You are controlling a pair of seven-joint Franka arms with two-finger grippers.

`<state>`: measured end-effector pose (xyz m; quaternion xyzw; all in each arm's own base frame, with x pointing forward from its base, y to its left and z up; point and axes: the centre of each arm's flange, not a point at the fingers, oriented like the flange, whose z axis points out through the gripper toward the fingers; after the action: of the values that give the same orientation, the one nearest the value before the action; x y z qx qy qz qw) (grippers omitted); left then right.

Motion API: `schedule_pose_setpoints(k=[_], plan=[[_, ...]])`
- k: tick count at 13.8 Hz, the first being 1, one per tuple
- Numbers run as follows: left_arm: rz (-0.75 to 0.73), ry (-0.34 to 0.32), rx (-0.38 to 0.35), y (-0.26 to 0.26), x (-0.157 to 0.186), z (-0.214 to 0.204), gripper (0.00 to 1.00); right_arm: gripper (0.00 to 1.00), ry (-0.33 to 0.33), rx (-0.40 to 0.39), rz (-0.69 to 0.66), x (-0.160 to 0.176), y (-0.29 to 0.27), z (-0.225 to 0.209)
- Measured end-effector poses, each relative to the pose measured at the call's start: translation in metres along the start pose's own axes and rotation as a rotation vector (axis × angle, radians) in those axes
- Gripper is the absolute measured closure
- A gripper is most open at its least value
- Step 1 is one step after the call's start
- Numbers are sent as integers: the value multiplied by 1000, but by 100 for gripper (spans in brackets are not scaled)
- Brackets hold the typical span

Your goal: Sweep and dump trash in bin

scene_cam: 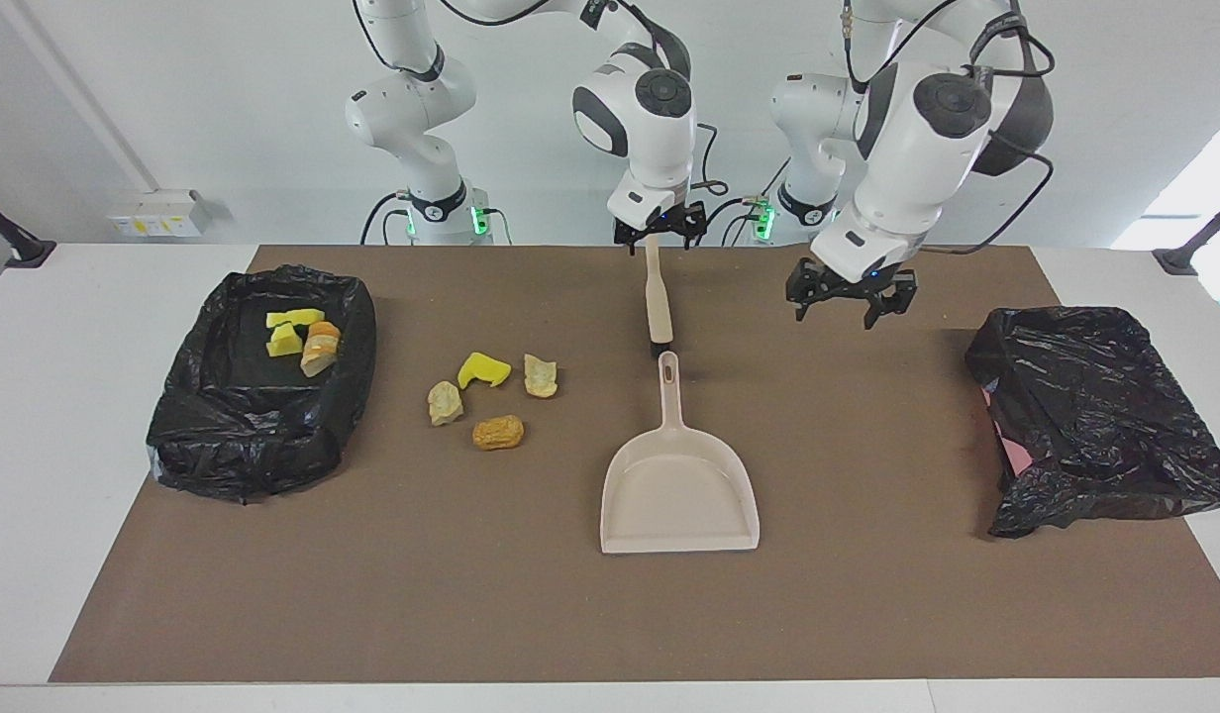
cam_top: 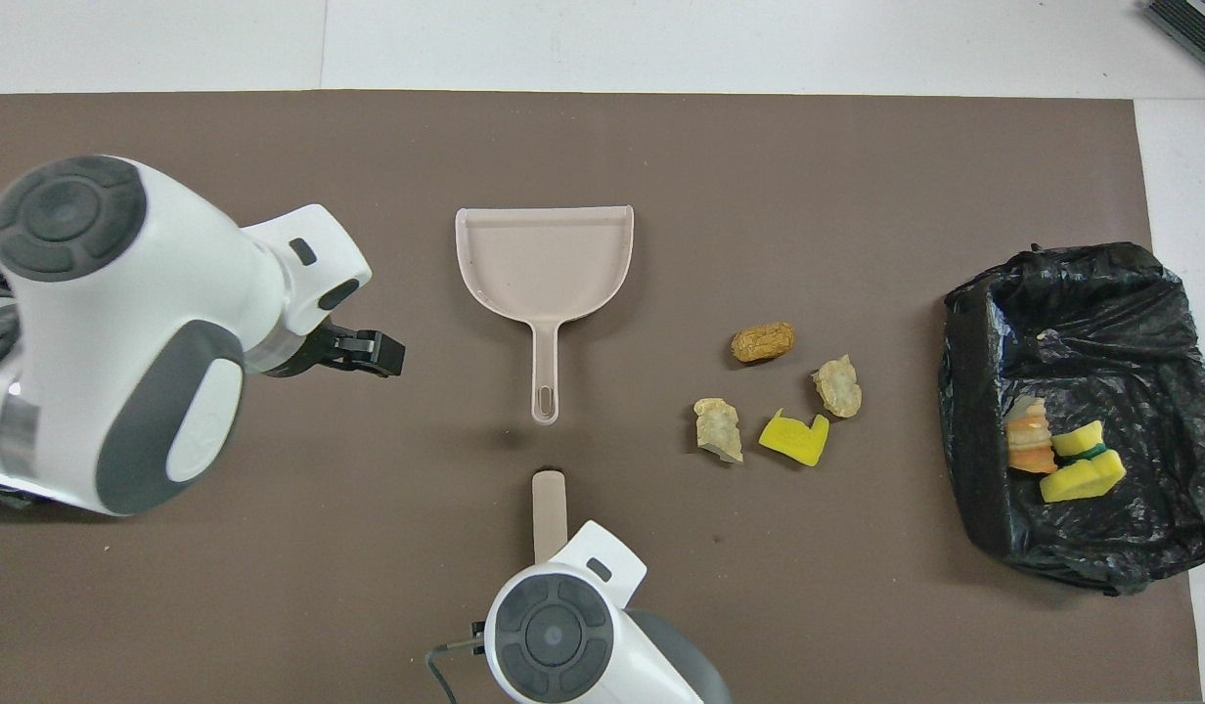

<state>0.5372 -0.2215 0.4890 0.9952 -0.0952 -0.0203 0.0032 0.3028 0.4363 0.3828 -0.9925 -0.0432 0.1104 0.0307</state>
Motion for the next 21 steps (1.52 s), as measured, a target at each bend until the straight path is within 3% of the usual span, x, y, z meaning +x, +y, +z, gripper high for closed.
schedule_pose_setpoints(k=[3, 7, 13, 14, 19, 20, 21], plan=[[-52, 33, -8, 57, 17, 51, 0, 0, 8, -13, -1, -20, 0, 37], [-94, 106, -40, 108, 27, 88, 0, 0, 5, -25, -4, -29, 0, 52], [-51, 87, -36, 163, 17, 138, 0, 67, 0, -33, -4, -30, 3, 56], [-48, 83, -34, 169, 16, 144, 0, 74, 0, -32, -2, -29, 3, 56], [-58, 71, -23, 165, 22, 140, 2, 74, -27, -47, -10, -21, 9, 39], [-60, 66, -20, 164, 23, 136, 5, 74, -39, -53, -23, -16, 18, 26], [-60, 66, -20, 164, 24, 134, 19, 74, -49, -56, -29, -11, 32, 9]])
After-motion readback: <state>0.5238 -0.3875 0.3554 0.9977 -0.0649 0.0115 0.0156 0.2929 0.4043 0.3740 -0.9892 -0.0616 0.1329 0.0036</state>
